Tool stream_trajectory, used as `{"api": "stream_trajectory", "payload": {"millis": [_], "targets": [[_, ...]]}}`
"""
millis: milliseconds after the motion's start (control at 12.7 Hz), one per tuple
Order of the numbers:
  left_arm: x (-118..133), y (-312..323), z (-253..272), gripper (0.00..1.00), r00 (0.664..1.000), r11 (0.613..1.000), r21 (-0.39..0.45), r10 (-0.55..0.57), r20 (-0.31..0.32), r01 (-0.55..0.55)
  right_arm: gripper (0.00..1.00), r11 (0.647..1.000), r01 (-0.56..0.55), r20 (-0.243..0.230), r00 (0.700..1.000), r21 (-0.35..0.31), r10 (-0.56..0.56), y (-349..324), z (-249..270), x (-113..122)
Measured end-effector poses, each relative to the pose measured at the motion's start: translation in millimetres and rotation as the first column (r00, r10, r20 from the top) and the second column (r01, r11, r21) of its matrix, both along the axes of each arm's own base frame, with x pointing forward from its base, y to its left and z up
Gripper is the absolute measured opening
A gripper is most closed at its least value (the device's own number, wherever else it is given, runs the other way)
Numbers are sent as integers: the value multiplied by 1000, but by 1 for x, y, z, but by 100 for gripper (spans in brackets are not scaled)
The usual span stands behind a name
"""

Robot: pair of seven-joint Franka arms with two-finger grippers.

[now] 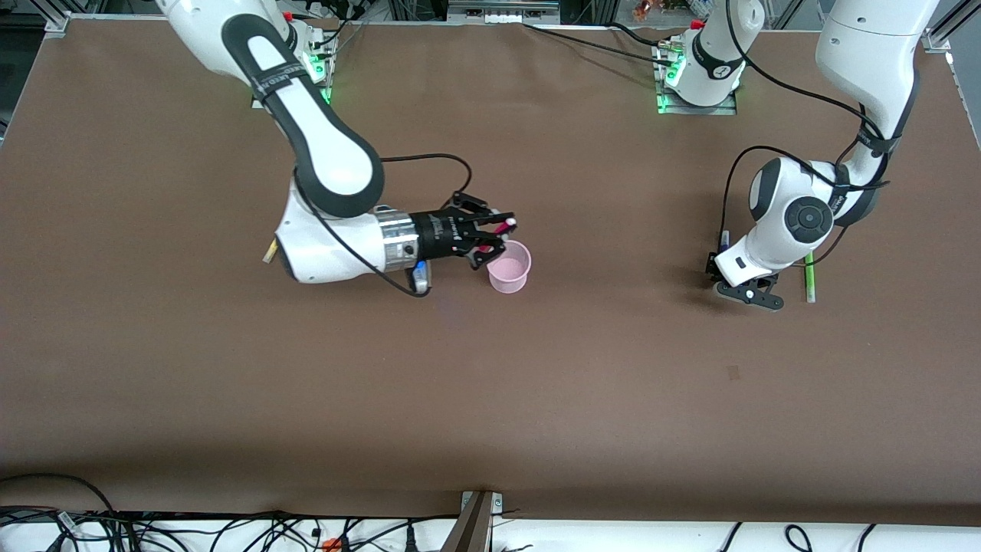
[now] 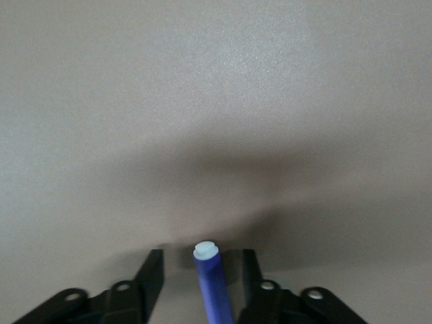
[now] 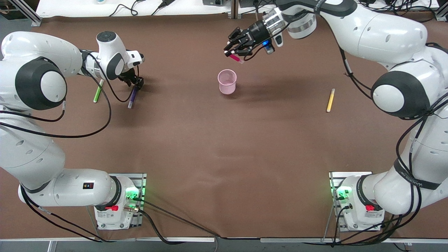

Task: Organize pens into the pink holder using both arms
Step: 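Carry the pink marker over the pink cup and drop it in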

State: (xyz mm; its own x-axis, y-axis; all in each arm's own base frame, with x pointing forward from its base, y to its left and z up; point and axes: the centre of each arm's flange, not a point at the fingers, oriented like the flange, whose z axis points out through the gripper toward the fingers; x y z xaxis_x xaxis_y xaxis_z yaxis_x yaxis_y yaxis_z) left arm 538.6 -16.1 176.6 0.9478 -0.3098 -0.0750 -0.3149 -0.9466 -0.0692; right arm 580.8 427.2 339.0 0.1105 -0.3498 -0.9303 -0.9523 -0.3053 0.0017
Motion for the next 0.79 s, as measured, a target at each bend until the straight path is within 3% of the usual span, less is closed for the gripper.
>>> {"api": "stream_trajectory", "payload": {"millis": [237, 395, 789], "targets": [[-1, 2, -1, 17, 1000, 1000, 1, -5, -3, 5, 21, 992, 54, 5, 998, 114, -55, 18, -33, -5], [-1, 3, -1, 18, 1000, 1000, 1, -3, -3, 3, 21, 985, 69, 9, 997, 161, -71, 21, -59, -7], [0, 26, 0, 18, 999, 999, 1, 40, 0, -40, 21, 985, 61, -5, 998, 160, -61, 27, -82, -16]]}}
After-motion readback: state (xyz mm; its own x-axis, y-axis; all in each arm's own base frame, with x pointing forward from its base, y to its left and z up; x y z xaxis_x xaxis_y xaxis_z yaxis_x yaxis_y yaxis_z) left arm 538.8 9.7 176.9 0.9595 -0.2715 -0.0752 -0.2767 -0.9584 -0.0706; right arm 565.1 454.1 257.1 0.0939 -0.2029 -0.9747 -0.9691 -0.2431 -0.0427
